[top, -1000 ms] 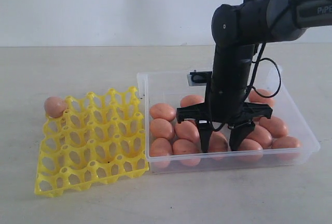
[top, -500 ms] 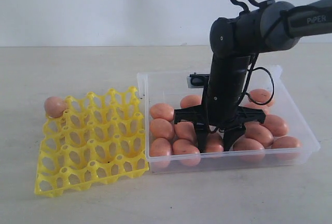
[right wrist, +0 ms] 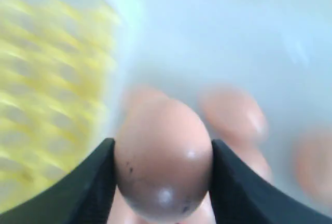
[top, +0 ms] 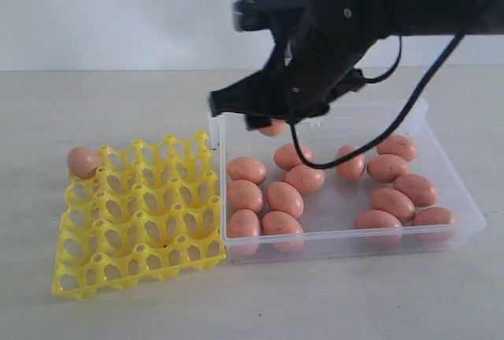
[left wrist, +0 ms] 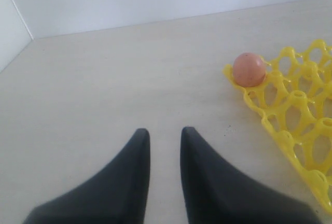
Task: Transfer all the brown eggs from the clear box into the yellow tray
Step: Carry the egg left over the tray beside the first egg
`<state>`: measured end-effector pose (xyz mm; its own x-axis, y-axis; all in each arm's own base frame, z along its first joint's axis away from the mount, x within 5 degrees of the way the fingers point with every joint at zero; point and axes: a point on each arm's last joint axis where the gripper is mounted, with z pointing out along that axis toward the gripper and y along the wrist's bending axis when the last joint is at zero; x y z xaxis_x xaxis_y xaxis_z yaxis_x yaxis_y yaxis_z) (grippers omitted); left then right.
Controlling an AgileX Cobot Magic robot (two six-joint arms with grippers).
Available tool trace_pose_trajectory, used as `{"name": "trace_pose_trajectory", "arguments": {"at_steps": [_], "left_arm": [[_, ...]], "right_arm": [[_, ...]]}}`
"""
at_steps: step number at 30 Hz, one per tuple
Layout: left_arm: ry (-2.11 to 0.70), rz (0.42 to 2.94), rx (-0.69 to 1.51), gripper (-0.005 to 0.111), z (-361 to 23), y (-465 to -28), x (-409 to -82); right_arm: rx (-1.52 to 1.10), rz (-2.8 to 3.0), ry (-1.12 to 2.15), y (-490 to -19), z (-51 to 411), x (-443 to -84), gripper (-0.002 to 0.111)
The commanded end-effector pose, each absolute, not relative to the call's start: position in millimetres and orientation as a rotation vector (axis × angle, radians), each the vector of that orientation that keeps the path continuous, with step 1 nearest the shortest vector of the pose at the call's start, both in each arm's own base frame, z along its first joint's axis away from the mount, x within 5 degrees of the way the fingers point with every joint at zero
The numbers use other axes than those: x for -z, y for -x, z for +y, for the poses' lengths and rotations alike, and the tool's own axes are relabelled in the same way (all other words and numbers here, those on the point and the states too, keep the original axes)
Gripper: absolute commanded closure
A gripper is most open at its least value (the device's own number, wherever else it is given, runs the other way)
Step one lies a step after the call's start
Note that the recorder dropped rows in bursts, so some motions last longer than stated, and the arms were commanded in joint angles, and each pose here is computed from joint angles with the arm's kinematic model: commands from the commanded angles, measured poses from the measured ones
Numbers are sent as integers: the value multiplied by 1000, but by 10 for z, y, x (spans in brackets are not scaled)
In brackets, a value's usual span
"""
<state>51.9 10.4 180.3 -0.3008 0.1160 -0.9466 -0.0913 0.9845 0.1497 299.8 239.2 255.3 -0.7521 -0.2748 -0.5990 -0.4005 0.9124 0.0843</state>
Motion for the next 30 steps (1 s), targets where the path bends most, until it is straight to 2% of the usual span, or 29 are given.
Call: {"name": "trace_pose_trajectory", "arguments": {"at_steps": [1,7,11,16,21,30], "left_arm": [[-14,1860,-201,85,103,-520,-1797],[-14,1860,-201,85,103,-520,-1797],[-14,1860,-201,85,103,-520,-1797],[-14,1860,-201,85,103,-520,-1797],[-14,1860,-201,85,103,-520,-1797],[-14,1860,-201,85,103,-520,-1797]], "right_arm": [[-563,1987,661,-2761,2783,-2710,108],[-894,1598,524,-2935,3140,-2575,108],[-1000,1691,355,-3182,3351,-2232,108],[-1148,1792,398,-3356,3544,-1954,108],[-1105,1848,572,-3469,3658,-1779,108],[-991,1945,567,-3646,3745,-1483,108]]}}
